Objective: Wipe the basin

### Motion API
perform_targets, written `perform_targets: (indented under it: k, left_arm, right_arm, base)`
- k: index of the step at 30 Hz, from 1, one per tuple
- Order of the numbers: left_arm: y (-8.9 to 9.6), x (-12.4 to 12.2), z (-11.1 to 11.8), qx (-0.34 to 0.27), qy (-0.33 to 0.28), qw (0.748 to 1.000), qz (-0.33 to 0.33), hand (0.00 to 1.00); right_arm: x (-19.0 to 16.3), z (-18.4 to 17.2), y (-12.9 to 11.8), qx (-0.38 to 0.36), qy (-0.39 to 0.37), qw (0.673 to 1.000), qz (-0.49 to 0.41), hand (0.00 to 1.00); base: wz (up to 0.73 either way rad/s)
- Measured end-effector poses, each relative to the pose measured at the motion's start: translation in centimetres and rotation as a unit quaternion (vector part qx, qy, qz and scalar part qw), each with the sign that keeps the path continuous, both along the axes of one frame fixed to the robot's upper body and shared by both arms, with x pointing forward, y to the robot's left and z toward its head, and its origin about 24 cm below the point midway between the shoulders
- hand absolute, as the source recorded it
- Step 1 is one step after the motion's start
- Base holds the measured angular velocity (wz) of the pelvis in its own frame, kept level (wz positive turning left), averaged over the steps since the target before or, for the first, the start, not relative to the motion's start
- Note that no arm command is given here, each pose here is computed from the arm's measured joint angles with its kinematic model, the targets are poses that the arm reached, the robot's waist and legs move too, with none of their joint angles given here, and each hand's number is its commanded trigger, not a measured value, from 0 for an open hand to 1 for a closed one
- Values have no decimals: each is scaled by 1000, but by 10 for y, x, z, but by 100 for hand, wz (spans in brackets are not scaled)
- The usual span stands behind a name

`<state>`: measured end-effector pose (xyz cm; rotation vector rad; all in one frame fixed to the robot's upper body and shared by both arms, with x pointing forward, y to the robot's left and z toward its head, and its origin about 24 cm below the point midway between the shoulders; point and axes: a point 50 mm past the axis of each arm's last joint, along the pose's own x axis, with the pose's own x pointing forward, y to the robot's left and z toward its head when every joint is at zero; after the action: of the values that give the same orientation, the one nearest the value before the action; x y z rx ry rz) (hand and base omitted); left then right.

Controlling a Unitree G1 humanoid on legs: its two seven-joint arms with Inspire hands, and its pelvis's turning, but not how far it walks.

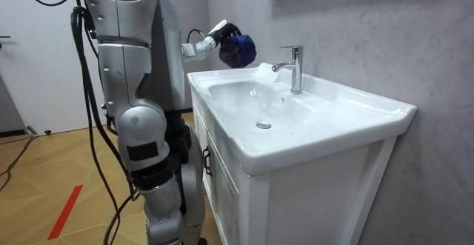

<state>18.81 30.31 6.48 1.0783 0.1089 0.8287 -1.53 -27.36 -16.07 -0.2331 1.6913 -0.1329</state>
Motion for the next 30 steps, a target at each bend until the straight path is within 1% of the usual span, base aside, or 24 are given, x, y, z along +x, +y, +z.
perform_targets:
  k: [7, 9, 12, 15, 17, 30]
  left_arm:
    - [4, -5, -15, -11, 37, 999, 8, 100]
    - [4, -7, -27, -21, 62, 998, 10, 100]
    - [-1, -10, -42, -40, 93, 995, 3, 100]
    - [-3, -20, -55, -55, 121, 991, 9, 100]
    - [-5, -24, -59, -63, 130, 989, 11, 100]
    - [-6, -27, -63, -68, 142, 987, 18, 100]
  right_arm:
    - [8, 1, -3, 3, -18, 1000, 6, 0]
    - [8, 1, -2, 5, -18, 1000, 4, 0]
    - [2, 0, -1, 8, -11, 1000, -8, 0]
    - [-2, 0, -1, 7, -8, 1000, -15, 0]
    - [-3, 1, -1, 6, -3, 1000, -17, 0]
    - [-2, 1, -1, 4, -1, 1000, -16, 0]
  base:
    - [1]
    - [6]
    - [11]
    - [0]
    - [5]
    - [1]
